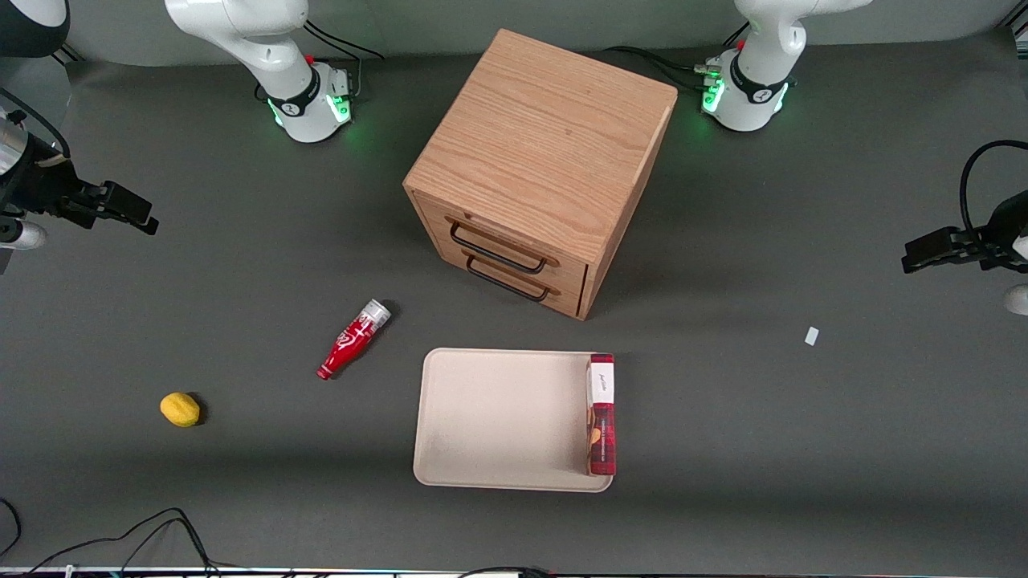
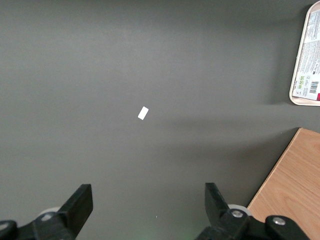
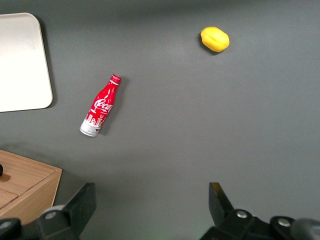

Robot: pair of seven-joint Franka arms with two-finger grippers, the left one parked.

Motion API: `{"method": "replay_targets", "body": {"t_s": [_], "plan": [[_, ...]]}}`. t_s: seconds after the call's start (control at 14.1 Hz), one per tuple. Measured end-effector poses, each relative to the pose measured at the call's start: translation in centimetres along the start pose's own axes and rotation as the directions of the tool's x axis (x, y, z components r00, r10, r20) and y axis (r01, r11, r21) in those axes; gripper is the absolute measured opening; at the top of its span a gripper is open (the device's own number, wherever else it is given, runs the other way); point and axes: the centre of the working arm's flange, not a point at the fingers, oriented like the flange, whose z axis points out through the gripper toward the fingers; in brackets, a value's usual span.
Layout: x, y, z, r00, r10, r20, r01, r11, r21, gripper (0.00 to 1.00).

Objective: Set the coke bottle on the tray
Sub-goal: 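Move the right gripper out toward the red Coca-Cola bottle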

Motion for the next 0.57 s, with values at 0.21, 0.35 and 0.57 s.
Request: {"method": "replay_targets", "body": {"t_s": [0.21, 0.35, 0.57], "plan": [[0.01, 0.00, 0.09, 1.000, 0.000, 0.001, 0.000, 1.000, 0.000, 1.00], [0.00, 0.00, 0.19, 1.000, 0.000, 0.003, 0.000, 1.000, 0.000, 1.00], [-0.09, 0.00, 0.96, 0.999, 0.035, 0.019, -0.035, 0.999, -0.003, 1.00]]}}
